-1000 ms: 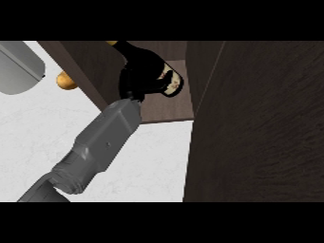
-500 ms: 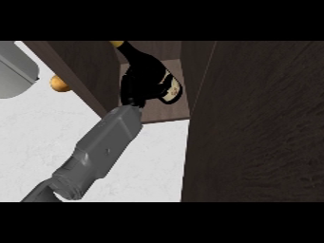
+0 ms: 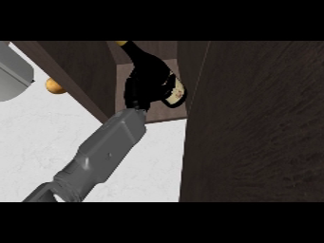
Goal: Pick up the wine, place it into the cabinet and close the cabinet
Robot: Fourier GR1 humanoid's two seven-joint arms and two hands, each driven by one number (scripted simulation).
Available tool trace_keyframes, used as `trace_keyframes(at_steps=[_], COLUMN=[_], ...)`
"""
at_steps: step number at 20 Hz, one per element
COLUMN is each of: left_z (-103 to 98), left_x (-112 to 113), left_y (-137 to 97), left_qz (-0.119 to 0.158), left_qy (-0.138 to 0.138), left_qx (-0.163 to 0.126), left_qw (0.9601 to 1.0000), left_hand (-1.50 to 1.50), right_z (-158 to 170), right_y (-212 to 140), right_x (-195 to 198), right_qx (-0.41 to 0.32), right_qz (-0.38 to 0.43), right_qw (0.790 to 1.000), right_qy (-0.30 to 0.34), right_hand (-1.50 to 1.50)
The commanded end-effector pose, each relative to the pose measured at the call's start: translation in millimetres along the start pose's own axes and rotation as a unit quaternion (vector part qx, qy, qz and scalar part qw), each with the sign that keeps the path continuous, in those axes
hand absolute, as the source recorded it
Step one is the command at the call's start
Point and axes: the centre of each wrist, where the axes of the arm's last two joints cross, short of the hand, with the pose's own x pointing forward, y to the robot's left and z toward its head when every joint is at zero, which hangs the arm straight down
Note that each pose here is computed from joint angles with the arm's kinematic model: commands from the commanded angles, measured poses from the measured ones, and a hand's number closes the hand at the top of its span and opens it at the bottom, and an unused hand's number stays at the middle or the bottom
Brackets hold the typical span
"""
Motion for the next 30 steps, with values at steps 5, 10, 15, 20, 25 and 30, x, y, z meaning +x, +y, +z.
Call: trace_keyframes(at_steps=[5, 10, 15, 20, 25, 30], left_z=[-2, 4, 1, 1, -3, -1], left_x=[11, -3, 3, -1, 5, 7], left_y=[-21, -2, -13, -10, -18, -25], left_qz=[0.023, 0.026, -0.007, -0.072, -0.091, -0.087], left_qy=[-0.014, -0.023, -0.022, -0.049, -0.068, -0.081], left_qx=[0.031, 0.038, 0.050, 0.020, -0.003, -0.003], left_qw=[0.9992, 0.9987, 0.9985, 0.9960, 0.9935, 0.9929], left_hand=[-1.50, -1.50, -1.50, -1.50, -1.50, -1.50], right_z=[-2, -6, 0, -3, -4, 5], right_y=[5, -4, 5, 3, 1, 1], right_x=[2, -5, 1, -3, -2, 5], right_qx=[0.005, 0.001, -0.010, -0.002, 0.003, 0.007], right_qz=[0.004, 0.008, 0.006, 0.004, -0.002, 0.009], right_qw=[1.000, 1.000, 1.000, 1.000, 1.000, 1.000], right_qy=[-0.006, -0.003, 0.003, 0.005, -0.007, -0.007], right_hand=[-1.50, -1.50, -1.50, -1.50, -1.50, -1.50])
